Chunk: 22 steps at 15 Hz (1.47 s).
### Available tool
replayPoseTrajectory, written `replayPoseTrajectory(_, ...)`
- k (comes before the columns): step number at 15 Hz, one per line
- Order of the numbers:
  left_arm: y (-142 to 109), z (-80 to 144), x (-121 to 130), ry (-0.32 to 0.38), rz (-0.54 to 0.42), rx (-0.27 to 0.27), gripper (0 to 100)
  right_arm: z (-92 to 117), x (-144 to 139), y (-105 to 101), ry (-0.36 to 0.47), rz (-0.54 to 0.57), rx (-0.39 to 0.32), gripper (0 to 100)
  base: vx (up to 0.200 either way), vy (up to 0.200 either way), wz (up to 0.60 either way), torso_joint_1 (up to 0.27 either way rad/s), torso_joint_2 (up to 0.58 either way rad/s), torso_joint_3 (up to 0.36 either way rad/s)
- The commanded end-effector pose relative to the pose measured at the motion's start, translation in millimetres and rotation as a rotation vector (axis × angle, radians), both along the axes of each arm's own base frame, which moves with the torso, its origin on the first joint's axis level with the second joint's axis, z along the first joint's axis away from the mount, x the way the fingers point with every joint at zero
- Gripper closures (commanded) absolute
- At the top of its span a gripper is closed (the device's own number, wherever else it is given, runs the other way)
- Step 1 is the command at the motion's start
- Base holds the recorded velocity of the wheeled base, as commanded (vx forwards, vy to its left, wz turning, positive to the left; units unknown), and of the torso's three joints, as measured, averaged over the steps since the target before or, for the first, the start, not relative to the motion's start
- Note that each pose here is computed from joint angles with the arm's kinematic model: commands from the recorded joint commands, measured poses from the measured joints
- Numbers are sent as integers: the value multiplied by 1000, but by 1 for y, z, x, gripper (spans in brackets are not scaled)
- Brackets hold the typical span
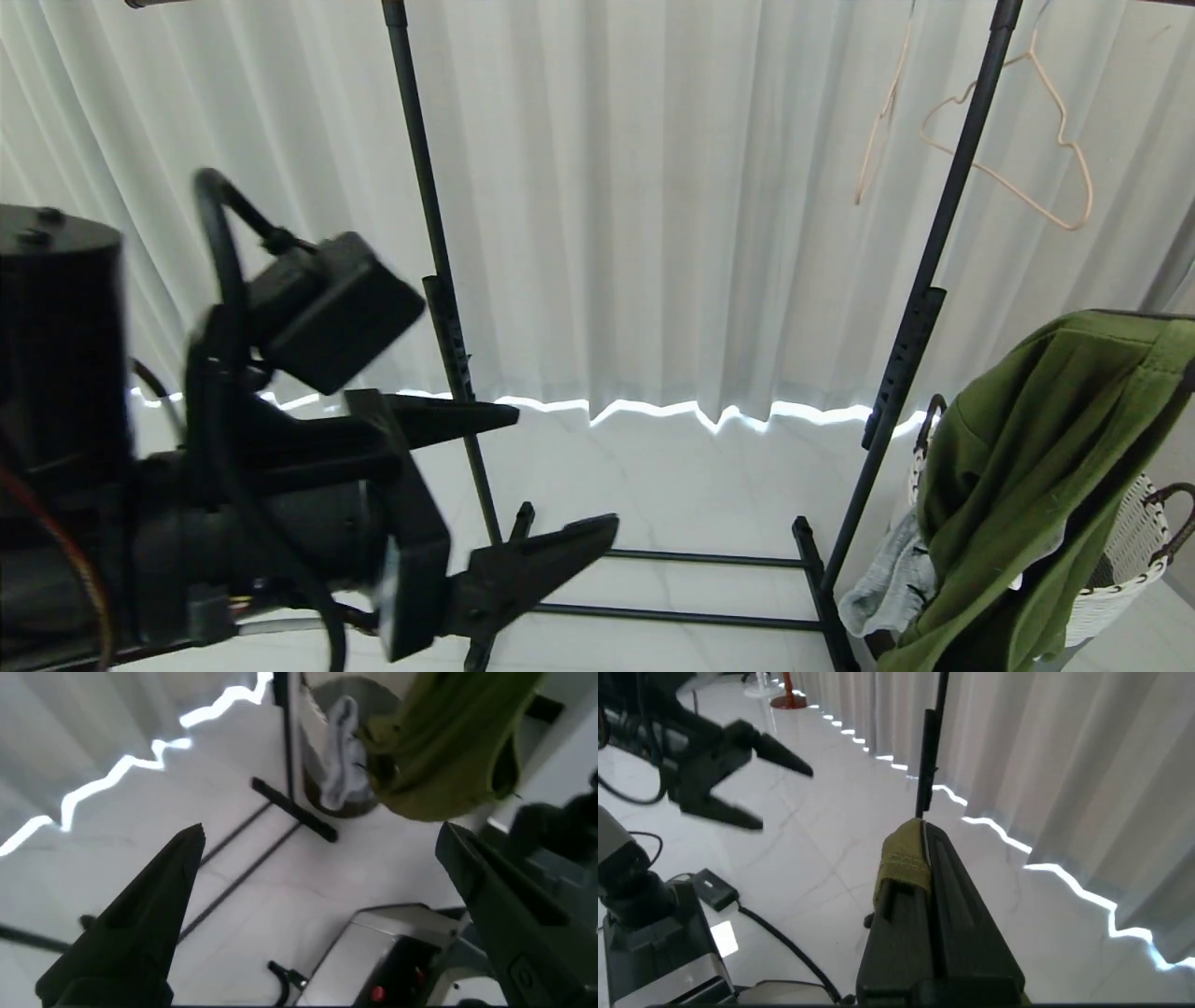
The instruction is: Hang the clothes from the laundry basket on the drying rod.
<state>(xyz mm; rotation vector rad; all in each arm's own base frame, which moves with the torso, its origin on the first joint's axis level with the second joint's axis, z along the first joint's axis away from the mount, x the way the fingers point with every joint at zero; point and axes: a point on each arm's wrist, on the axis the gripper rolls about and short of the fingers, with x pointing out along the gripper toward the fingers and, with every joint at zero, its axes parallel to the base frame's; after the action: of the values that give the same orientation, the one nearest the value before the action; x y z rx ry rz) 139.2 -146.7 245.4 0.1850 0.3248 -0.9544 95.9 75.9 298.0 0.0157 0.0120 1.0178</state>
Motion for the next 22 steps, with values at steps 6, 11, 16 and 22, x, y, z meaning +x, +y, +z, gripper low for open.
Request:
replayPoseTrajectory(6,-99,-52,-13,159,-213,32,0,-3,9,6,25,1,-16,100,0,0,0,0,0,0)
replayPoseTrajectory(11,-124,-74,-8,159,-230,36,0,-2,8,6,29,-1,-8,100,0,0,0,0,0,0)
replayPoseTrajectory(16,-143,-93,1,151,-232,14,0,-3,10,7,39,2,-9,100,0,0,0,0,0,0)
replayPoseTrajectory(22,-163,-99,13,148,-213,-62,0,-3,9,8,42,13,-7,100,0,0,0,0,0,0)
